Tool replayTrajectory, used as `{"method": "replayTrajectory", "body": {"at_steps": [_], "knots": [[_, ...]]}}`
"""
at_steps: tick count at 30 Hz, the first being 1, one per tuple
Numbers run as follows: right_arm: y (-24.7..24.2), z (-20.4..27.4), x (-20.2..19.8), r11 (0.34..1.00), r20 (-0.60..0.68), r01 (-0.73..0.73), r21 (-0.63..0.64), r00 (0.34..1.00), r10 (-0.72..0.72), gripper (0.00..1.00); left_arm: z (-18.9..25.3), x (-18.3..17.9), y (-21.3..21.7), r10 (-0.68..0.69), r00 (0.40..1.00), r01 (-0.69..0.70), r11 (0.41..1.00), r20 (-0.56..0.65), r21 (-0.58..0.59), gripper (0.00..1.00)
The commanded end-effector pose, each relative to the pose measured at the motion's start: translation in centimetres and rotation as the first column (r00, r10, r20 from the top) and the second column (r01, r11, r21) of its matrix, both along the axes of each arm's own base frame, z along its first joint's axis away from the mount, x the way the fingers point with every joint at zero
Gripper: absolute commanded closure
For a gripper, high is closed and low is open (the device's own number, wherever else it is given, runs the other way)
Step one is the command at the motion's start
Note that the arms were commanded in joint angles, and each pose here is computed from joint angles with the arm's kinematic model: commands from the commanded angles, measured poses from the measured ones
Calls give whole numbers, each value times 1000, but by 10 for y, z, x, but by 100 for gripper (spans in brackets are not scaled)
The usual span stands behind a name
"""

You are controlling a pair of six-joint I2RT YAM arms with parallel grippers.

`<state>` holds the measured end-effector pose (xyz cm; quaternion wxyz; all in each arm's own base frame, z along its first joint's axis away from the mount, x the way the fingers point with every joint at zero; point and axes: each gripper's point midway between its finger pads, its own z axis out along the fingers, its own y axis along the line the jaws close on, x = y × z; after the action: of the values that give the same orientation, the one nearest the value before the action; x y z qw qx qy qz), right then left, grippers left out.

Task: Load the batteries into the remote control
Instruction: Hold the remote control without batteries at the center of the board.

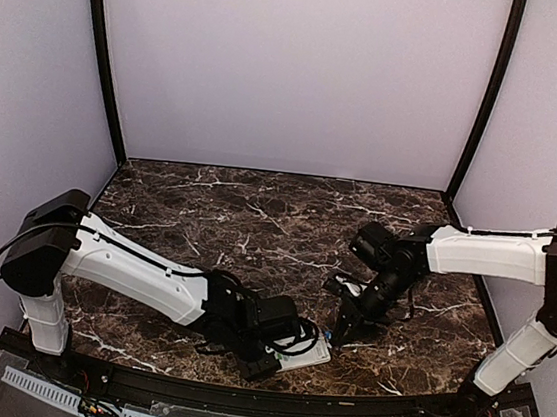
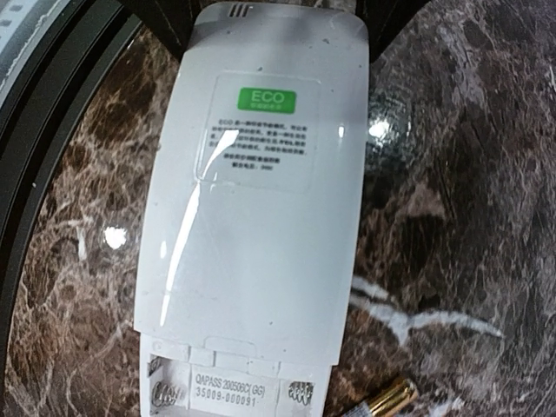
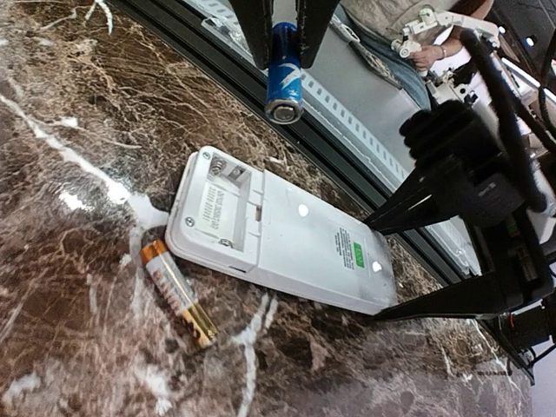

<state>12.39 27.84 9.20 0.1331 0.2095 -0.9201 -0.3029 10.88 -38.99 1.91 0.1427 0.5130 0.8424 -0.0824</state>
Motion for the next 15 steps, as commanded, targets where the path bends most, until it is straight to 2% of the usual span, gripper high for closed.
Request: {"method": "replayTrajectory", "body": {"at_steps": [1,10,15], "knots": [[-4,-17,-16,1000,-91,20,-23,996,-22,100,-6,1,-4,-27,999,26,999,42,40,61],[3,-39,-11,997,-145,-9,-70,989,-1,100,-12,-4,0,-32,999,30,998,29,63,48],[-4,-45,-6,990,-120,-28,-139,993,11,100,-9,-4,-3,-15,1000,14,999,22,52,46]]}}
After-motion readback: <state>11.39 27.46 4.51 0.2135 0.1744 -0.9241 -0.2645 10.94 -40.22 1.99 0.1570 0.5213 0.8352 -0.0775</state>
